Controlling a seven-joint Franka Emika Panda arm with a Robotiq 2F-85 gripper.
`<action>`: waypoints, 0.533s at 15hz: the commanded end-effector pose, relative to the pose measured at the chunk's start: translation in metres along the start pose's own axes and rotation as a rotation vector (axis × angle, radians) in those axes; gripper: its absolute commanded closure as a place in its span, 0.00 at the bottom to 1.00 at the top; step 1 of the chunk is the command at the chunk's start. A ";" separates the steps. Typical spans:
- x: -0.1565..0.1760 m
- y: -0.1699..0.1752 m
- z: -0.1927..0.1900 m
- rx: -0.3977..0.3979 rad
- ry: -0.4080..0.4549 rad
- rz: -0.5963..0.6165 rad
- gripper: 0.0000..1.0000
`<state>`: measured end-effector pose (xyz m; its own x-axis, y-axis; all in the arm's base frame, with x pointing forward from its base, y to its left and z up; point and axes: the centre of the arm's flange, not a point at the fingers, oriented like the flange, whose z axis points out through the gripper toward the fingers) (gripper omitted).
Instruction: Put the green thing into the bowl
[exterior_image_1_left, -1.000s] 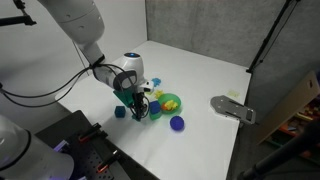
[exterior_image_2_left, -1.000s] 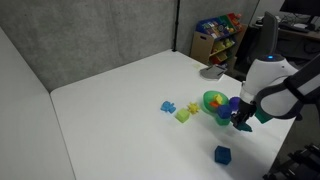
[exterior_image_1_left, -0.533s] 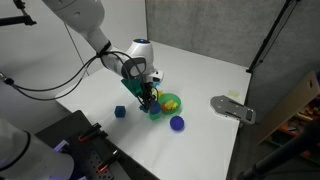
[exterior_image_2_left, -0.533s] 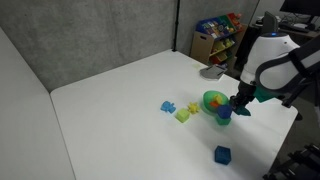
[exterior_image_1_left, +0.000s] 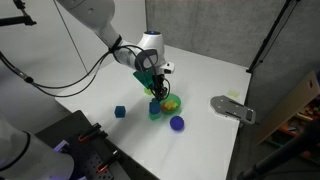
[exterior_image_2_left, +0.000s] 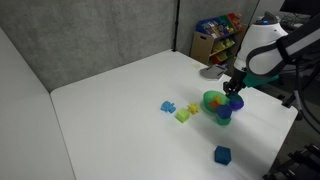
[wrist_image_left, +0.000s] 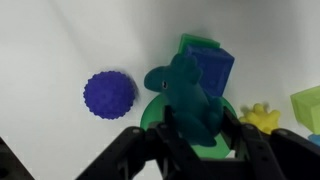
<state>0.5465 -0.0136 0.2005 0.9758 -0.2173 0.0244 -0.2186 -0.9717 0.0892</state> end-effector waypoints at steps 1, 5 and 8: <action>0.039 -0.006 0.013 -0.035 0.007 0.039 0.77; 0.060 -0.015 0.032 -0.033 0.014 0.077 0.77; 0.071 -0.023 0.045 -0.029 0.020 0.099 0.77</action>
<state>0.5972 -0.0156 0.1646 0.9600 -0.2753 0.0504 -0.2794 -0.9535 0.1133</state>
